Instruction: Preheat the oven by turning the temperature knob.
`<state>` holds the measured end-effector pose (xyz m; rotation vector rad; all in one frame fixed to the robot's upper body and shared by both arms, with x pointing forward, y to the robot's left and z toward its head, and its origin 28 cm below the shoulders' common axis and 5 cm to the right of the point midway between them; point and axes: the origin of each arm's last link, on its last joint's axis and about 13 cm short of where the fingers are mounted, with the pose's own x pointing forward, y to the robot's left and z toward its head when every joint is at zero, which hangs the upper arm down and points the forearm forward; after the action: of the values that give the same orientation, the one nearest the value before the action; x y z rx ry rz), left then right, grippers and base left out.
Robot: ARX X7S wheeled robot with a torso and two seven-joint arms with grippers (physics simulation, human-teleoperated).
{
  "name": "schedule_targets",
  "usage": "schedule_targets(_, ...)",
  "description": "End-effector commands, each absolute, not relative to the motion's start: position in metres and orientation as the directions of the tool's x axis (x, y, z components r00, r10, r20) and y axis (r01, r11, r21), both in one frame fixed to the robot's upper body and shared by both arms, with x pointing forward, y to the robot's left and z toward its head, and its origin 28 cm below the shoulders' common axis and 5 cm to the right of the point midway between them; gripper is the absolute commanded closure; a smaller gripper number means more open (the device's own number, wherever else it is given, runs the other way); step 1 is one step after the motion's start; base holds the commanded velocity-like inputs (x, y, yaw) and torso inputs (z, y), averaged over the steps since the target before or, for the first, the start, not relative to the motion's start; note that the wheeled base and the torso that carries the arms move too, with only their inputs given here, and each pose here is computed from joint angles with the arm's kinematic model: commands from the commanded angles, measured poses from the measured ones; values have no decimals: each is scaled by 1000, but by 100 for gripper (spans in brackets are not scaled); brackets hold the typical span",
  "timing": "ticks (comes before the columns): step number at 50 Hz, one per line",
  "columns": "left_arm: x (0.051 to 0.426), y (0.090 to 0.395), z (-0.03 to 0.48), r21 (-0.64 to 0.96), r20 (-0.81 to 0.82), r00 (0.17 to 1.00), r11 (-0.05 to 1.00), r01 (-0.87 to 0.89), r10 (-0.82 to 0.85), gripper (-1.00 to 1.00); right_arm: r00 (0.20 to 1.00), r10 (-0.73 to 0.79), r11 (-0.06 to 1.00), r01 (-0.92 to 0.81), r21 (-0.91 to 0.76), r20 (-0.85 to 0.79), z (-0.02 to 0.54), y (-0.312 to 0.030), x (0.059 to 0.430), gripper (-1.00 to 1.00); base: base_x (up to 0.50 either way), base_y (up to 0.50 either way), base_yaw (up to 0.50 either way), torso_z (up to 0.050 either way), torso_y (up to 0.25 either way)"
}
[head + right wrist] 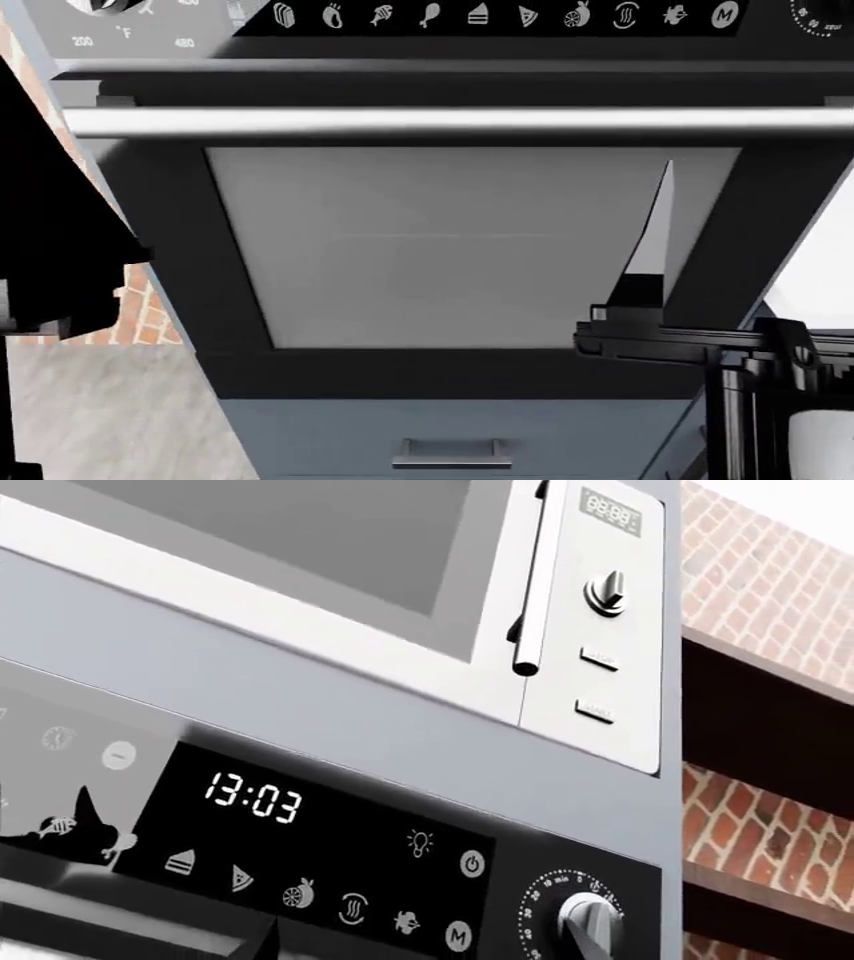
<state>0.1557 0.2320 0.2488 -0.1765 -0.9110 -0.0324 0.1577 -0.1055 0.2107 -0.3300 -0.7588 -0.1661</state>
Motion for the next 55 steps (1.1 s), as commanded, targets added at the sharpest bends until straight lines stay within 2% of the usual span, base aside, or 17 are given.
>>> schedule_targets(1, 155, 232, 258, -85, 690, 722, 996, 16, 47, -100, 726, -53, 932, 283, -228, 685, 209, -106, 158, -100, 0, 0, 0, 0, 0)
schedule_targets(11, 154, 234, 282, -31, 674, 738, 1000, 3, 19, -100, 746, -63, 933, 280, -227, 663, 207, -107, 158, -100, 0, 0, 0, 0, 0)
schedule_targets(22, 149, 236, 310, -36, 594, 801, 997, -63, 72, -100, 754, -71, 932, 283, -225, 653, 207, -107, 159, -100, 0, 0, 0, 0, 0)
schedule_targets(25, 150, 236, 310, -67, 531, 841, 994, -87, 109, -100, 756, -70, 932, 282, -227, 651, 206, -107, 159, -100, 0, 0, 0, 0, 0)
schedule_targets(31, 150, 233, 310, -41, 492, 867, 997, -67, 78, -100, 756, -69, 933, 279, -225, 651, 206, -107, 159, -100, 0, 0, 0, 0, 0)
schedule_targets(37, 153, 235, 320, -34, 474, 877, 997, -76, 83, -100, 788, -71, 952, 237, -195, 612, 204, -106, 162, -100, 0, 0, 0, 0, 0)
schedule_targets(42, 157, 239, 326, -46, 437, 895, 996, -77, 89, -100, 844, -25, 962, 166, -217, 535, 198, -104, 164, -100, 0, 0, 0, 0, 0)
schedule_targets(55, 160, 244, 349, -32, 406, 911, 997, -66, 74, -100, 882, -79, 916, 249, -316, 464, 196, -101, 166, -100, 0, 0, 0, 0, 0)
